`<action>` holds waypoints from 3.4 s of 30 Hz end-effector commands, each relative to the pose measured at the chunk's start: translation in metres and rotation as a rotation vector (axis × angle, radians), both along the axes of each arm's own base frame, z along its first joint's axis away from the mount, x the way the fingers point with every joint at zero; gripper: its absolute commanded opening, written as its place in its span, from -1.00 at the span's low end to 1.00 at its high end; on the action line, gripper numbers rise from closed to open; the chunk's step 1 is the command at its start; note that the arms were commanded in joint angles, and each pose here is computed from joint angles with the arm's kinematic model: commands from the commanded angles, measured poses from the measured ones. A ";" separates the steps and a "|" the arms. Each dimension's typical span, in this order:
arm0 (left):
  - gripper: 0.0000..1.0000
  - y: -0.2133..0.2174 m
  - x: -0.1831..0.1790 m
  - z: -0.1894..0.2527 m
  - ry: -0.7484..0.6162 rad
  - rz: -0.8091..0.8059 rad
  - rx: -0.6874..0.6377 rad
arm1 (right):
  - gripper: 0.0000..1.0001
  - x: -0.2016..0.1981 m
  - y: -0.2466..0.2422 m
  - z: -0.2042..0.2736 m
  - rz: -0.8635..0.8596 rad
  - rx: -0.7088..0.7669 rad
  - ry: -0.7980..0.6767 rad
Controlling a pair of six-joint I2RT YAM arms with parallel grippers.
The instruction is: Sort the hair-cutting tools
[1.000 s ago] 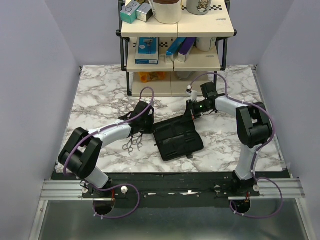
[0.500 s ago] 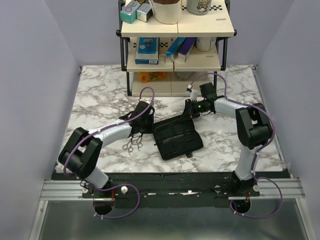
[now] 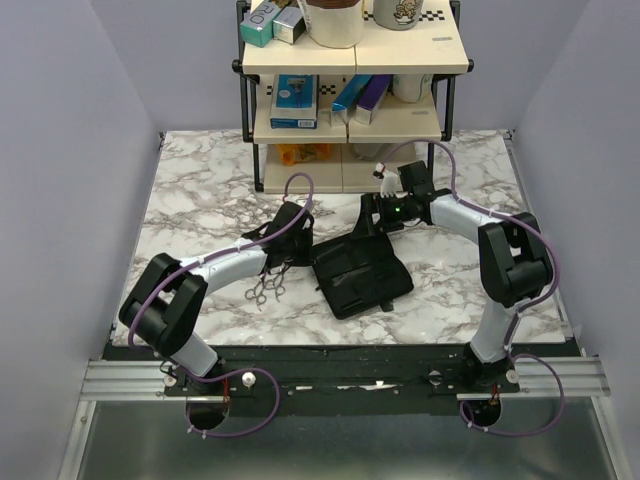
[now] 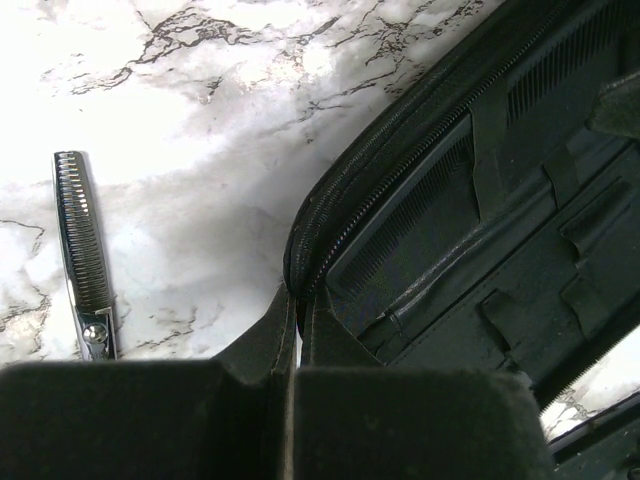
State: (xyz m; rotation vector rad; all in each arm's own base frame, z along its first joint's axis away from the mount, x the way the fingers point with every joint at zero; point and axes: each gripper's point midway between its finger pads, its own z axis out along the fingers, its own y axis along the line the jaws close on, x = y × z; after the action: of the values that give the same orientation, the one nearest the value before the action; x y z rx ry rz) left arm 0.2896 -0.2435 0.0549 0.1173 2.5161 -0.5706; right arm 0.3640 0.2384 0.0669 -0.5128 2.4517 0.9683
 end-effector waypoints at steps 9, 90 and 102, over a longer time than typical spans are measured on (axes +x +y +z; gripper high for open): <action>-0.98 -0.005 -0.001 -0.004 0.002 -0.028 0.023 | 1.00 0.008 -0.042 0.045 -0.120 -0.216 -0.135; -1.00 -0.032 0.080 0.096 -0.226 0.010 -0.488 | 0.01 -0.113 -0.082 -0.061 -0.432 -0.605 0.054; -1.00 -0.029 0.071 0.095 -0.220 0.009 -0.500 | -0.24 -0.152 -0.081 -0.072 -0.402 -0.636 0.114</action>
State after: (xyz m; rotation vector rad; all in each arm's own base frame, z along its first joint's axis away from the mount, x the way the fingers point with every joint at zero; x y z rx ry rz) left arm 0.3616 -0.2693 0.1197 -0.0497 2.1925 -1.0289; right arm 0.2536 0.1596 0.0163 -0.1218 2.6705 0.0635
